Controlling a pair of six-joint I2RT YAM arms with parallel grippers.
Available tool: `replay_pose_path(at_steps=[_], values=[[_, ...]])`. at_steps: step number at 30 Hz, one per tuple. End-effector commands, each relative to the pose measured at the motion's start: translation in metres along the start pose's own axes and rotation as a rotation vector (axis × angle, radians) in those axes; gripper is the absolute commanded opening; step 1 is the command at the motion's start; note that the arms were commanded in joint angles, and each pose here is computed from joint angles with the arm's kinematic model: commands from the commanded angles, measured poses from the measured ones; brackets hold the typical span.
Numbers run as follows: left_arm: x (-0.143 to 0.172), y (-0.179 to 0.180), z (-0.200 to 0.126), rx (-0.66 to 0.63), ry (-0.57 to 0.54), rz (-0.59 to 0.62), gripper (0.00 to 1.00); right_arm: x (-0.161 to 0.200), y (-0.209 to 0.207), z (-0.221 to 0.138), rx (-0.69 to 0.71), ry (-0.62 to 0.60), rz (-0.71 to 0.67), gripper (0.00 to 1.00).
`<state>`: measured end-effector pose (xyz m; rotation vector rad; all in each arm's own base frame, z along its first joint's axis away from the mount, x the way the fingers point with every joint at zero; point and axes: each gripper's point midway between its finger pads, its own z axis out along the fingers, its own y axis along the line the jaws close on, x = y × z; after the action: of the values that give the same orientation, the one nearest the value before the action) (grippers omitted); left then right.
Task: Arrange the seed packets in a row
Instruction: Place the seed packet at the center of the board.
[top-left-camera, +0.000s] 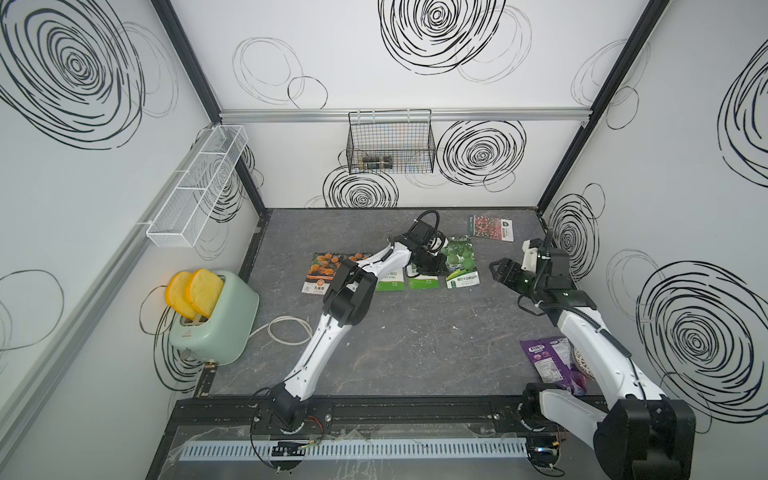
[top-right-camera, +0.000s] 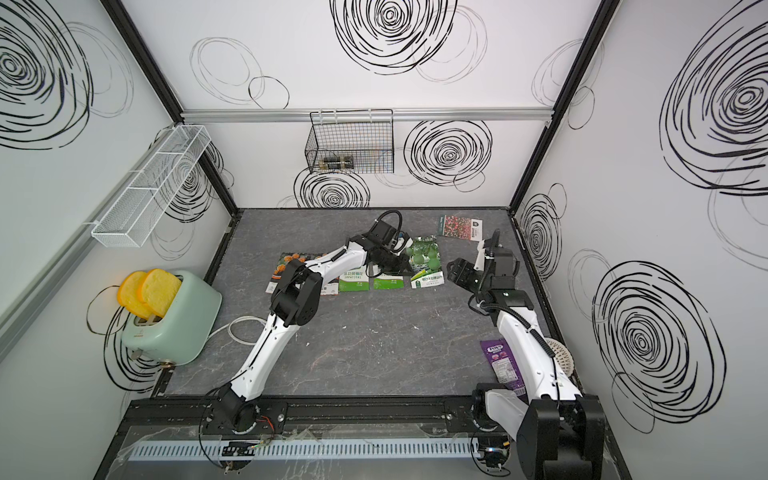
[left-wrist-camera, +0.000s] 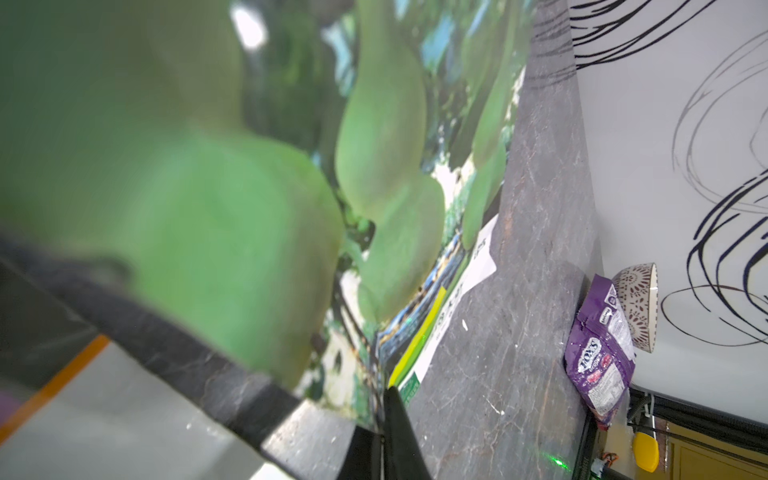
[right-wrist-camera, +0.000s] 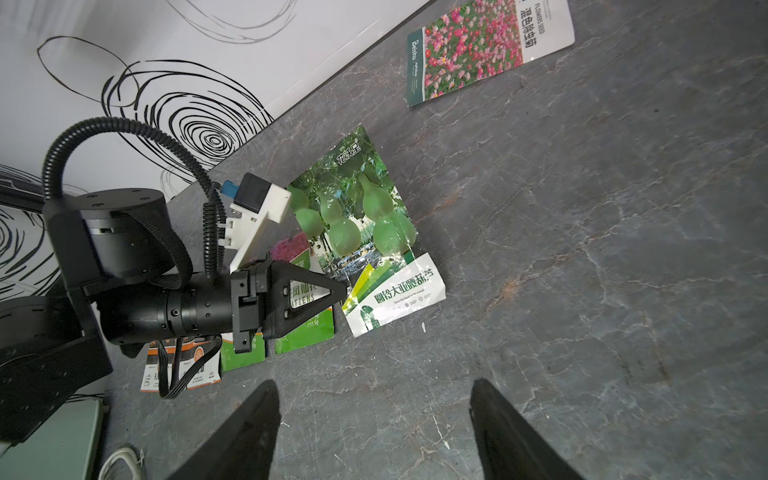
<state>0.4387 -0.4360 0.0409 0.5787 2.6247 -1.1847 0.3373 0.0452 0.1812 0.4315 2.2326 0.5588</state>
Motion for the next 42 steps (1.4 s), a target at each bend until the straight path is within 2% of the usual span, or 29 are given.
replay_pose_path(at_steps=[1,10,14,18,24,27,31,35,42], values=[[-0.013,0.004,-0.001,0.004,-0.038,0.023,0.09,0.0,0.001,0.004,-0.003,-0.002,-0.021,0.76],[-0.026,-0.001,-0.019,-0.009,-0.073,0.043,0.17,-0.003,0.003,0.007,-0.006,0.006,-0.024,0.79],[-0.032,-0.006,-0.03,-0.023,-0.092,0.061,0.33,-0.005,0.004,0.008,-0.01,0.003,-0.025,0.8],[-0.046,-0.021,-0.051,-0.01,-0.138,0.082,0.56,-0.007,0.006,0.013,-0.019,0.004,-0.025,0.8],[-0.071,-0.052,-0.109,0.017,-0.248,0.091,0.71,-0.011,0.011,0.036,-0.037,0.036,-0.033,0.78],[-0.079,-0.072,-0.151,0.05,-0.334,0.083,0.83,-0.006,0.019,0.065,-0.015,0.123,-0.064,0.78],[-0.075,-0.078,-0.202,0.063,-0.419,0.045,0.97,0.008,0.023,0.112,0.03,0.261,-0.091,0.78],[-0.051,-0.069,-0.231,0.08,-0.46,-0.018,0.96,0.019,0.02,0.15,0.069,0.357,-0.103,0.78],[-0.016,-0.056,-0.257,0.035,-0.476,-0.039,0.96,0.026,0.017,0.178,0.072,0.401,-0.105,0.78]])
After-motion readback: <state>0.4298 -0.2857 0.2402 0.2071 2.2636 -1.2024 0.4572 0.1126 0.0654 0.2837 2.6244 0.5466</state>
